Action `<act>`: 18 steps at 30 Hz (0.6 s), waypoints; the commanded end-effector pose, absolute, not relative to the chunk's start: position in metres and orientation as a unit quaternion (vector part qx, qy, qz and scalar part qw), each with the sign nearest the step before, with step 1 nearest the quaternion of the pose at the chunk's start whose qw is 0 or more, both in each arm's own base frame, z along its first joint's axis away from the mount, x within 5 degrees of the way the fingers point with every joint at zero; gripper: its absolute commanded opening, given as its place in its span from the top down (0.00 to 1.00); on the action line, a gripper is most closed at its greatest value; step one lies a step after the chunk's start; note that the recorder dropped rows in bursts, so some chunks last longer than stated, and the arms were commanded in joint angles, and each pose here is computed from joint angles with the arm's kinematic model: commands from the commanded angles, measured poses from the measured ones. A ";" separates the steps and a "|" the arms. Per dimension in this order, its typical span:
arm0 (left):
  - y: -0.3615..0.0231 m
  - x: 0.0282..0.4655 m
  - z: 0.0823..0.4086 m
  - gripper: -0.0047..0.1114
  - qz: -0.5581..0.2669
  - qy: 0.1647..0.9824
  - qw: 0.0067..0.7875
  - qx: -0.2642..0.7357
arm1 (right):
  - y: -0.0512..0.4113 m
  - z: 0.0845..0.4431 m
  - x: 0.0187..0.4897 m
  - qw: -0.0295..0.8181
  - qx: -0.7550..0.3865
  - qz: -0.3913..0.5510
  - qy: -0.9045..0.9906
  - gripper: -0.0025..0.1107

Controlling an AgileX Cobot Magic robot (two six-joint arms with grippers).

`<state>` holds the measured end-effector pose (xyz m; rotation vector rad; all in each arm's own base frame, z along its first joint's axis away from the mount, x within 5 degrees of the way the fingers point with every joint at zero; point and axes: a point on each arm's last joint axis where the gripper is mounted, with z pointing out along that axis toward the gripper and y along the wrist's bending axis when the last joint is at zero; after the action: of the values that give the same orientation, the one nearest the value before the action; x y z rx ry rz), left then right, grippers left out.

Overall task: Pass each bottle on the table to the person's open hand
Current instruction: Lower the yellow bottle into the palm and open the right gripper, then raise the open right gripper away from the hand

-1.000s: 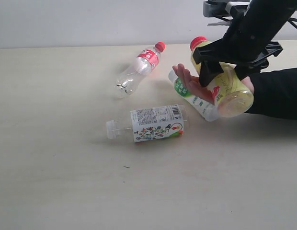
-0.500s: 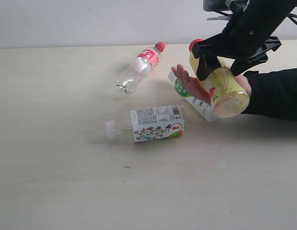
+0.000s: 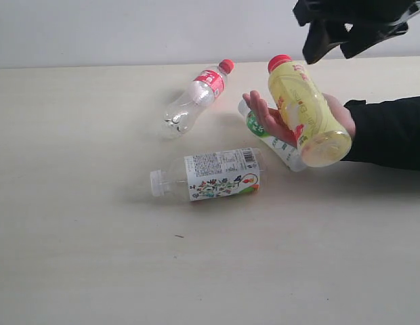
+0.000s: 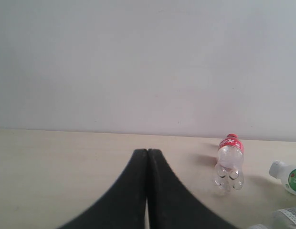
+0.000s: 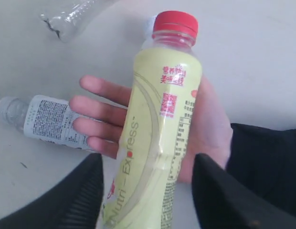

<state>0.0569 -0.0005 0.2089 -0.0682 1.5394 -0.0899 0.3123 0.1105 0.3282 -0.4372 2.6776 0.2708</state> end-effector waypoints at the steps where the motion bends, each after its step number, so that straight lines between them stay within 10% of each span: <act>1: 0.000 0.056 0.209 0.96 -0.039 0.693 0.719 -0.030 | 0.098 0.353 0.276 0.265 -0.182 0.096 0.942 0.68; 7: 0.000 0.056 0.209 0.96 -0.039 0.693 0.719 -0.030 | 0.069 0.351 0.191 0.415 -0.201 0.087 0.883 0.98; 18: 0.000 0.056 0.209 0.96 -0.039 0.693 0.719 -0.030 | 0.065 0.301 0.144 0.520 -0.239 0.131 0.809 0.98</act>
<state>0.0569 -0.0005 0.2089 -0.0682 1.5394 -0.0899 0.1494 0.0670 0.3065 -0.5714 2.0056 0.3279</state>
